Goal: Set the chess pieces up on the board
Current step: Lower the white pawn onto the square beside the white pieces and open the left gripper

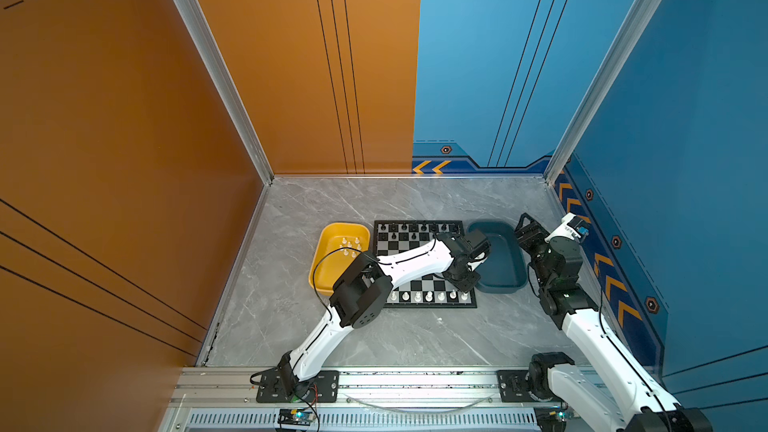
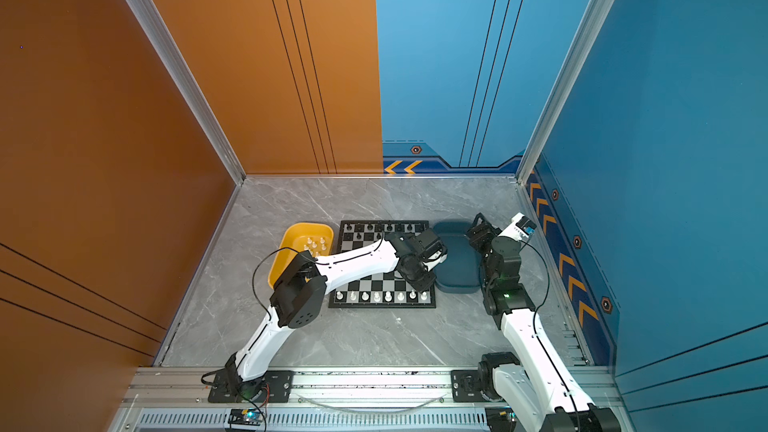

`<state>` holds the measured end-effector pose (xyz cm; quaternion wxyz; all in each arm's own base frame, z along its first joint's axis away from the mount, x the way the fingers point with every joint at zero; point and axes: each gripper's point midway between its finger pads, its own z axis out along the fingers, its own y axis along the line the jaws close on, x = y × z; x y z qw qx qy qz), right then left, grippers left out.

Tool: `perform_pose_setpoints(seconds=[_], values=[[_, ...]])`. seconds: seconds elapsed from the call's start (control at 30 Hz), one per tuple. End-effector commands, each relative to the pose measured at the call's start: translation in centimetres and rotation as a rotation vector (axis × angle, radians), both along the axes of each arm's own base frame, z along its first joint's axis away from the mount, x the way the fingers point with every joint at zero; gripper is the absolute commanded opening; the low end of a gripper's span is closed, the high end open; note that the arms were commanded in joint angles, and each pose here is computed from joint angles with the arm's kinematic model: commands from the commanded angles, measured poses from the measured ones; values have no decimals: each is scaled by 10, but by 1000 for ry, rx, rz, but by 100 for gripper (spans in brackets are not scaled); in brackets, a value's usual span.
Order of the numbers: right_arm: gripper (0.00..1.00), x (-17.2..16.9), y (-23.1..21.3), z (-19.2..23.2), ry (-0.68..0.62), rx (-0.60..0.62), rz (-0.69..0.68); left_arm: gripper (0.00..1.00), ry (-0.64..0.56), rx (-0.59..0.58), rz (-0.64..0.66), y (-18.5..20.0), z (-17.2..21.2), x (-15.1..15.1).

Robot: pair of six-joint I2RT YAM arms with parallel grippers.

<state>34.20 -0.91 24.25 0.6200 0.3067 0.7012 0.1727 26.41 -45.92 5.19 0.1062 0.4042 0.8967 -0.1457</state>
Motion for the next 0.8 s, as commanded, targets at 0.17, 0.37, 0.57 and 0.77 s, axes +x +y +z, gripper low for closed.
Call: perform_pose_setpoints(seconds=[0.17,0.37,0.57,0.77], values=[[77,-2,-1,-1,-6,10,-2,24,-2,19,-2,-2,-1,-3],[77,-3,-2,-1,-4,9,-4,24,-9,21,4,-2,0,-2],[77,-3,-2,-2,-4,10,-3,25,-28,20,18,-1,5,1],[77,-3,-2,0,-8,10,-2,25,-49,18,28,1,13,4]])
